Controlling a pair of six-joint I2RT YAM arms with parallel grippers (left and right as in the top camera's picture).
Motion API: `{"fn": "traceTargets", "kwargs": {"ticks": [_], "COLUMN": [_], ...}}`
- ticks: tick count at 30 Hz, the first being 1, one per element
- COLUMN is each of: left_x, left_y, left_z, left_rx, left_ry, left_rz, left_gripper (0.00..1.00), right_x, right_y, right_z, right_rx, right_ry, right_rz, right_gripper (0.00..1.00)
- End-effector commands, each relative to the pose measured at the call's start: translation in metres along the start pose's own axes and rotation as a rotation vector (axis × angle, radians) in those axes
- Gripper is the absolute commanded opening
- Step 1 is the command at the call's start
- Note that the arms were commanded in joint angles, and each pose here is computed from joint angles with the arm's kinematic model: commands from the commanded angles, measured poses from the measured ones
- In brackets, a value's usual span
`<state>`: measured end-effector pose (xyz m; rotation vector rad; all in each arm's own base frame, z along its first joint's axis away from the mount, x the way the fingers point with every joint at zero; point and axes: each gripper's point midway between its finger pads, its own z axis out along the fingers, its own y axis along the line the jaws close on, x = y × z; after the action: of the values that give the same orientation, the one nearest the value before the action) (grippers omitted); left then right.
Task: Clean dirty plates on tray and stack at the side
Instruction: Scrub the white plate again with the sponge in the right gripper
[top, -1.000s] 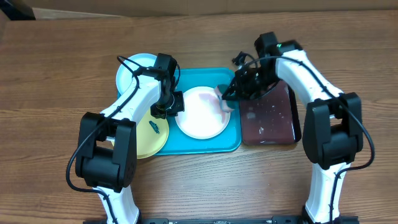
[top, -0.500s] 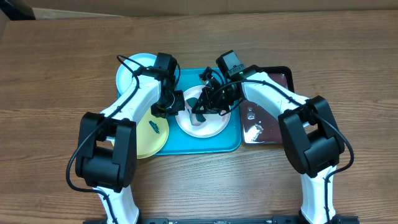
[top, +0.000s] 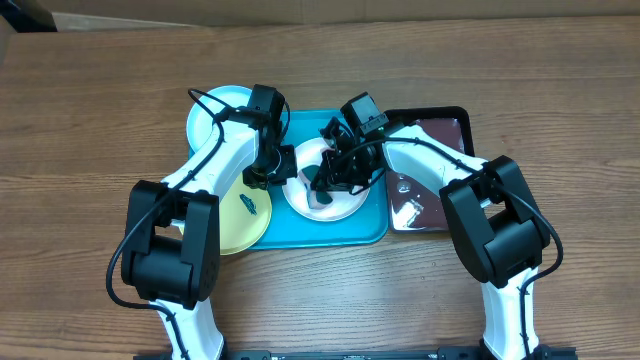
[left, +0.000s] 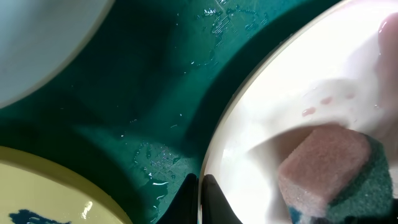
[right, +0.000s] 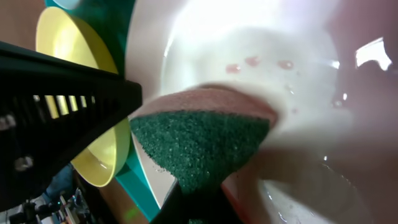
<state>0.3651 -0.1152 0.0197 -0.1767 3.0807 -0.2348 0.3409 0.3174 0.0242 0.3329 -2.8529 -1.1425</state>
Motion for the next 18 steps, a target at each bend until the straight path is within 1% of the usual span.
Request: {"fn": "traceTargets", "kwargs": {"ticks": [1,5,10,13,18], "left_x": [0.0,0.001,0.002,0.002,0.001], "left_y": [0.002,0.002,0.003,0.003,0.002], "left_z": [0.003,0.003,0.003,0.003,0.003], "left_rx": [-0.003,-0.004,-0.005,-0.005,-0.004], "left_ry": [0.007,0.01,0.014,0.013,0.012], "left_rz": [-0.012,-0.012,-0.012,-0.013,-0.012], "left_gripper": [0.04,0.04,0.04,0.04,0.04], "right_x": [-0.001,-0.019,-0.043,-0.048,-0.044], "right_y": [-0.009,-0.013,-0.008,-0.003,0.027], "right_z": [-0.005,-0.02,-0.057,-0.072,-0.1], "right_rx": [0.079,0.127,0.152,0.148,0.069], "right_ry": [-0.032,-0.094,-0.175,-0.197,-0.204], "right_rz": [-0.009,-0.044,-0.04,-0.044,-0.097], "right_gripper": [0.04,0.04,0.04,0.04,0.04]}}
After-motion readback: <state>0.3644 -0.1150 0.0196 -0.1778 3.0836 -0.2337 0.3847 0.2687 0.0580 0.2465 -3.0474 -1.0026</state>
